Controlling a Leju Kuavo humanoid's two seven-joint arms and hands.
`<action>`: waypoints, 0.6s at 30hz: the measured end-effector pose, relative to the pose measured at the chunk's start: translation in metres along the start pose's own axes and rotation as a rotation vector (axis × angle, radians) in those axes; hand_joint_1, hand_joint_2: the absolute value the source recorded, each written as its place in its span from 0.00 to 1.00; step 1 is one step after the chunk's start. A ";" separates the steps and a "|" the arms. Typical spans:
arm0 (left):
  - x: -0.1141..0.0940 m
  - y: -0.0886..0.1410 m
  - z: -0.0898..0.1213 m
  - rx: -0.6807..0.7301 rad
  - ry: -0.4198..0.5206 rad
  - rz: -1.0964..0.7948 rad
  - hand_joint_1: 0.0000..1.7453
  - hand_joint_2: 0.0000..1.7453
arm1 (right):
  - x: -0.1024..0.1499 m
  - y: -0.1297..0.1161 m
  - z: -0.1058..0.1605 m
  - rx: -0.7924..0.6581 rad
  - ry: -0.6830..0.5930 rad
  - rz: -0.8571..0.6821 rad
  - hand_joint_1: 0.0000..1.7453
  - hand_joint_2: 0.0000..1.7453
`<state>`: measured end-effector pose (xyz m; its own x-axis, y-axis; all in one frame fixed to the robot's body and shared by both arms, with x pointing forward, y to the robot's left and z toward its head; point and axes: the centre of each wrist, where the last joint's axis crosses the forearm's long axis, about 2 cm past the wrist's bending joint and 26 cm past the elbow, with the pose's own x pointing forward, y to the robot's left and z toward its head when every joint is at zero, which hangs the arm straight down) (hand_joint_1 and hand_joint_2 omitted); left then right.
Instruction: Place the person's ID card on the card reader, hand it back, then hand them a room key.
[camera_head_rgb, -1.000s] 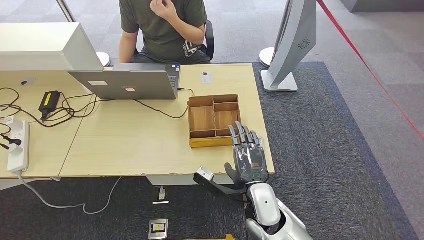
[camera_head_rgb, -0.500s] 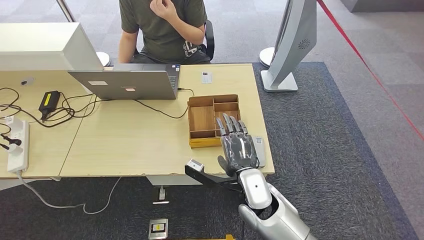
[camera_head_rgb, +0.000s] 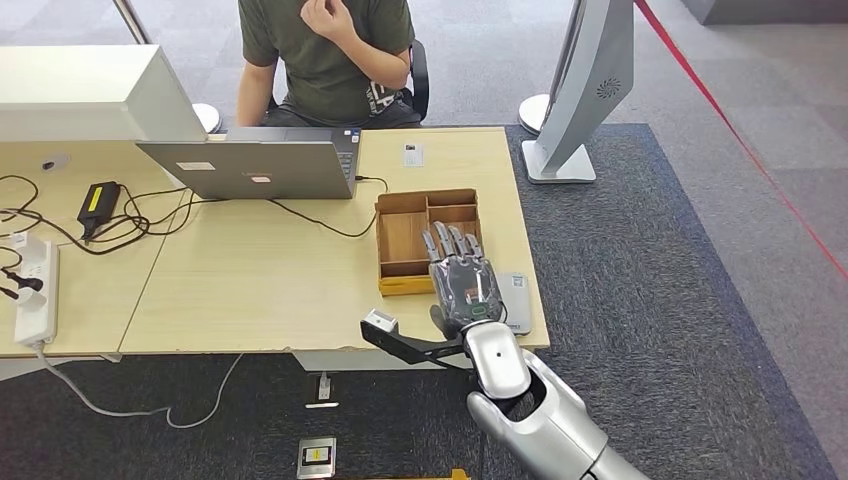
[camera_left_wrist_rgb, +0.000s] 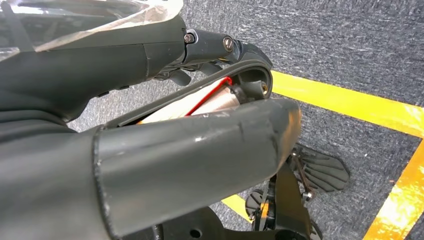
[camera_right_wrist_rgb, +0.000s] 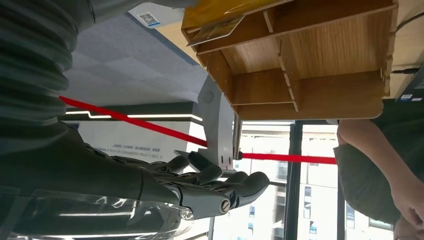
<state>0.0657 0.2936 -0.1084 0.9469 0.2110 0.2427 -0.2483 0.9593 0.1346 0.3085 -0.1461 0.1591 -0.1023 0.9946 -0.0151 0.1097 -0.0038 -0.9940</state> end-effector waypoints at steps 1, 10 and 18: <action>0.000 0.000 0.000 -0.002 -0.001 -0.001 0.00 0.00 | 0.000 0.001 -0.001 0.008 0.003 0.003 0.00 1.00; 0.000 0.000 0.000 -0.009 0.004 -0.002 0.00 0.00 | -0.002 0.009 -0.002 0.056 0.020 0.012 0.00 1.00; 0.000 0.000 0.000 -0.007 0.011 0.000 0.00 0.00 | -0.003 0.015 -0.003 0.071 0.021 0.027 0.00 1.00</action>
<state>0.0657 0.2936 -0.1084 0.9490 0.2131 0.2324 -0.2469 0.9606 0.1276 0.3132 -0.1484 0.1450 -0.0796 0.9960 -0.0402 0.0414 -0.0370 -0.9985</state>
